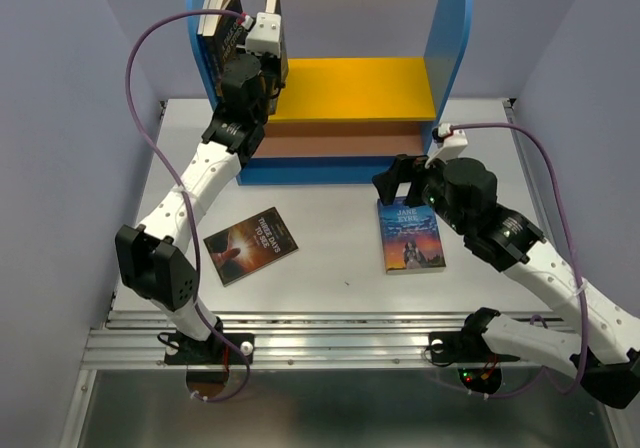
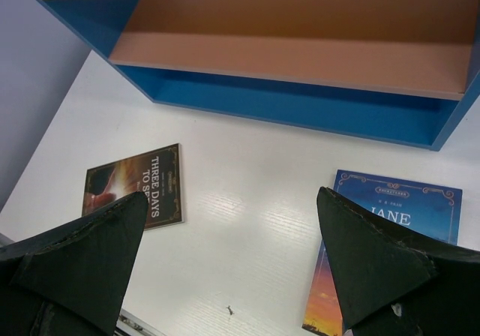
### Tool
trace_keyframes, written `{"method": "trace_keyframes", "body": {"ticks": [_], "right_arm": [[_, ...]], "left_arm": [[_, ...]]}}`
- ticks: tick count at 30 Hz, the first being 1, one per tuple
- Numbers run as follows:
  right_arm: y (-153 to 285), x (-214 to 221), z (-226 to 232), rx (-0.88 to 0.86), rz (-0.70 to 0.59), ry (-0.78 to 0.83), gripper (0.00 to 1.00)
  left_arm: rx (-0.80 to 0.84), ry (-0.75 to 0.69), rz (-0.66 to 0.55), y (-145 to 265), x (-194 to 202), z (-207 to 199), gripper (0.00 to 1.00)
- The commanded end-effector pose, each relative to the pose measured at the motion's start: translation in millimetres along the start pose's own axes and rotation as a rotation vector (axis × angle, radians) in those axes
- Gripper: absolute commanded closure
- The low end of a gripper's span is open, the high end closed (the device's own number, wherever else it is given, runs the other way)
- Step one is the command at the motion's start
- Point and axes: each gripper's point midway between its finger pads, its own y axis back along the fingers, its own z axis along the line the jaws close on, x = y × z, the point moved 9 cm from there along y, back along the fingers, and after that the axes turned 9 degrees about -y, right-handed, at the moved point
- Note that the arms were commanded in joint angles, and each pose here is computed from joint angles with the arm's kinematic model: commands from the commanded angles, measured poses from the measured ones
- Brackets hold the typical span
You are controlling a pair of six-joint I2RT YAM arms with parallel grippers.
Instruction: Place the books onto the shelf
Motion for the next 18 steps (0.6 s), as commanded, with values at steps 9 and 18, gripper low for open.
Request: {"method": "trace_keyframes", "body": {"ticks": [9,18], "right_arm": [[-1,-16,8,-0.002,-0.043,0.020,0.00],[0,-17,5,0.014,-0.057,0.020,0.00]], "left_arm": [[-0.241,-0.017,-0.094,-4,-35,45,1.00],[-0.391,-0.032,-0.003,-12,-16,54,1.00]]}}
